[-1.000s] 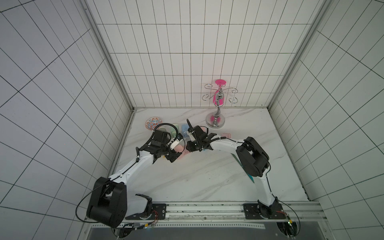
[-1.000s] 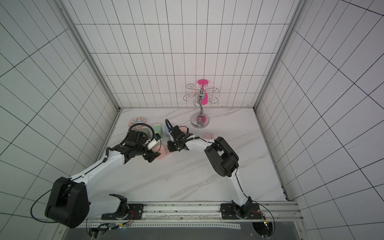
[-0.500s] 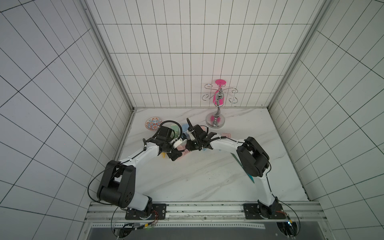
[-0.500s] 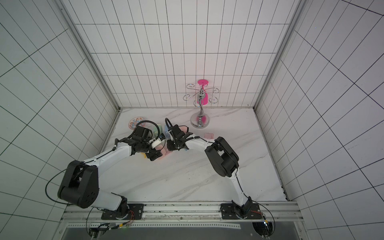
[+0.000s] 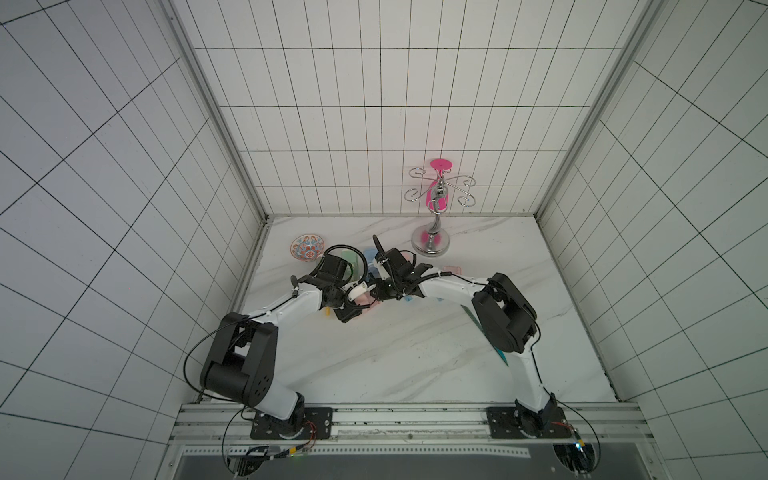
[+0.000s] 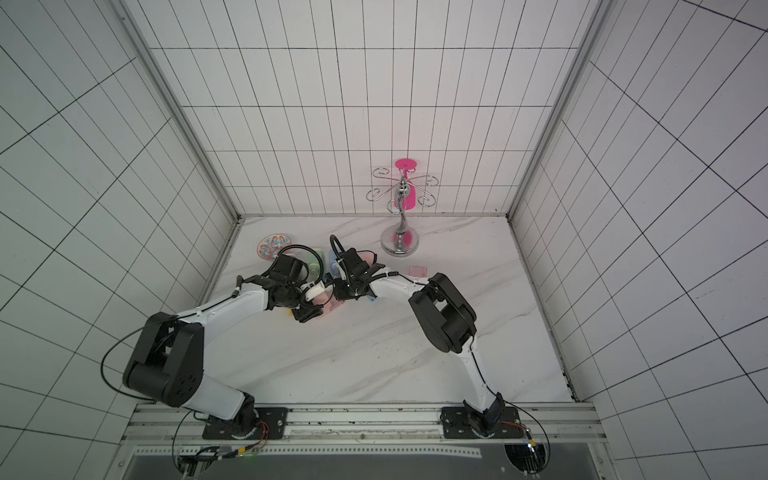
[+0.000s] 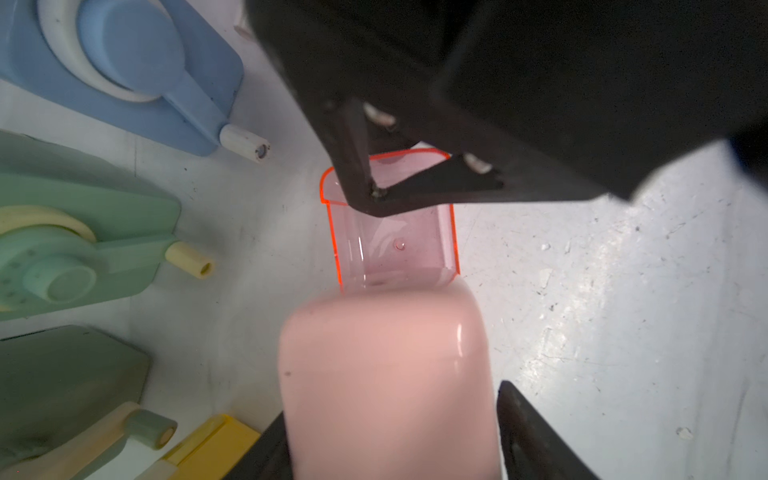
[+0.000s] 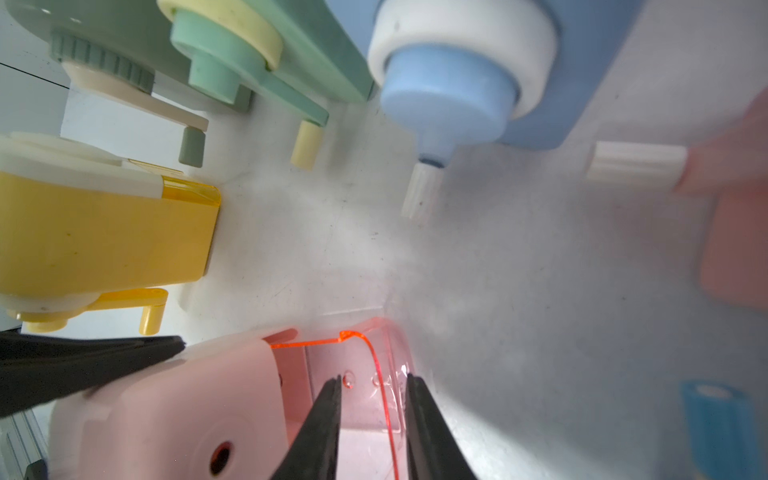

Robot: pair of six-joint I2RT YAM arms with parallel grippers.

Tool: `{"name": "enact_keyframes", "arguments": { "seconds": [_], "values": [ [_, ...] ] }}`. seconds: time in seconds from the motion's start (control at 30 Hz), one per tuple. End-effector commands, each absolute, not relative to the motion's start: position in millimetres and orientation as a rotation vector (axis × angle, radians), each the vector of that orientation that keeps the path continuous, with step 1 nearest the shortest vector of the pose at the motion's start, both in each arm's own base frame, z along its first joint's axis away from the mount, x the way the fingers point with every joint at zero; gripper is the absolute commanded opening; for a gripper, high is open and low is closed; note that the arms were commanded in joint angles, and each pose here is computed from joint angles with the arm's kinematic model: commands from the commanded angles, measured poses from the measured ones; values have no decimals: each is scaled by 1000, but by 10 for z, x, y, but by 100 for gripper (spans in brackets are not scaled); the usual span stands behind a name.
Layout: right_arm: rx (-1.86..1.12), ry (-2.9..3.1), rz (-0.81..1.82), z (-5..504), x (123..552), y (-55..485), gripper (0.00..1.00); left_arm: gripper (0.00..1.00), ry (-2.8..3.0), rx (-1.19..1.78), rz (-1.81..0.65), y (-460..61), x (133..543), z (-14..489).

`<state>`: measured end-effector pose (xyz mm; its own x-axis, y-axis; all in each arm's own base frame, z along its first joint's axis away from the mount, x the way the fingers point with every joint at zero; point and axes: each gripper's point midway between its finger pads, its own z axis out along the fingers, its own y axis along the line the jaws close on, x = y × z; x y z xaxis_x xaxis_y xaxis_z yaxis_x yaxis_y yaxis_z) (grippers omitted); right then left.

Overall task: Put the tray back into the pencil sharpener
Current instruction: Close the container of the pencil sharpener.

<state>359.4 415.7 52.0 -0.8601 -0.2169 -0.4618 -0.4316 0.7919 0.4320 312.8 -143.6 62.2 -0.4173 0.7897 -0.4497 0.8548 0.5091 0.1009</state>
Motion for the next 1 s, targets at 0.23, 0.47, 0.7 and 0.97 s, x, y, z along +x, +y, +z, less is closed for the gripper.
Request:
{"name": "enact_keyframes", "arguments": {
  "seconds": [0.23,0.47,0.7,0.97],
  "values": [
    [-531,2570,900,730,3400,4348,25,50,2178,1464,-202,-1524,3037,630],
    [-534,2582,953,779,3177,4339,26,44,2140,1471,-196,-1597,3036,681],
    [-508,2550,1082,931,3100,4308,29,43,2119,1475,-226,-1624,2977,677],
    [-463,2546,852,947,3186,3885,30,38,2114,1457,-226,-1609,2927,737]
  ]
}}
